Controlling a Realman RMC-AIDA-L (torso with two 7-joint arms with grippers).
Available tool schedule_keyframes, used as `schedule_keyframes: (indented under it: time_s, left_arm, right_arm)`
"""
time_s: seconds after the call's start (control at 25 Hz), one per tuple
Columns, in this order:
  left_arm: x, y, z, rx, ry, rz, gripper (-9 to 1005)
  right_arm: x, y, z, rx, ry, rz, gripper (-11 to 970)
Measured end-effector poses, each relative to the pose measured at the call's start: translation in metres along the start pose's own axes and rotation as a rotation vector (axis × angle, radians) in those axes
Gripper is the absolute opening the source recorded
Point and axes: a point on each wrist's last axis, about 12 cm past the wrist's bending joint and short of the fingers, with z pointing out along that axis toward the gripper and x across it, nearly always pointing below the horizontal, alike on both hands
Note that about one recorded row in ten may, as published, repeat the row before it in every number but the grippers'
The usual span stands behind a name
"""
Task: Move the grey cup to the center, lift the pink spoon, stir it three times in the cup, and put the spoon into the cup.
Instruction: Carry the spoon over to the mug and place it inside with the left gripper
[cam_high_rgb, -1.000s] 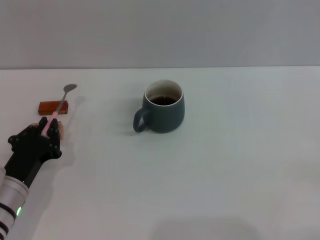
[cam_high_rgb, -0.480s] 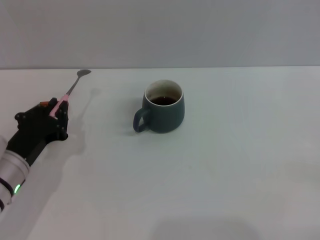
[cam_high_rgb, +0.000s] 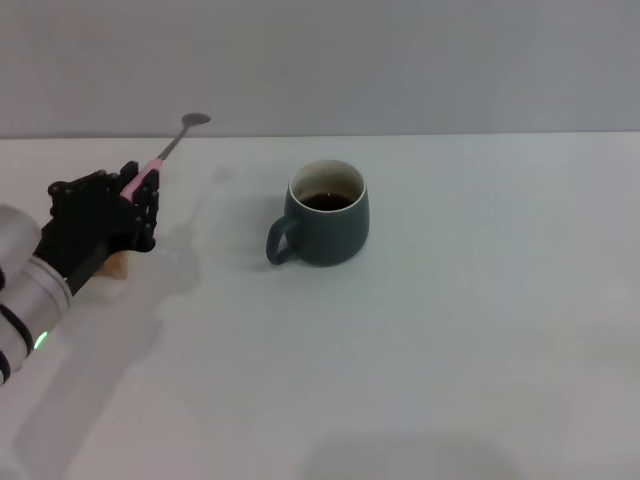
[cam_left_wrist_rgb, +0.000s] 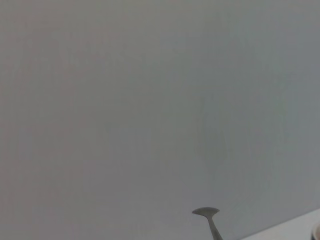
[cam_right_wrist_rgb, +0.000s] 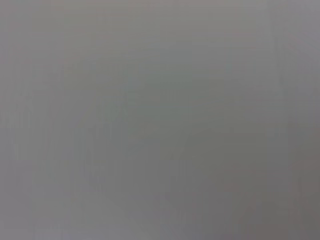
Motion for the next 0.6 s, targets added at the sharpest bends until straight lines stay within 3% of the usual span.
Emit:
schedule_keyframes:
  time_s: [0.6]
  left_arm:
    - [-0.053,-0.012,-0.001,0.061,0.067,0.201,186]
  right_arm:
    - [0.000,-0.005,-0.006,0.011,-0.001,0.001,818]
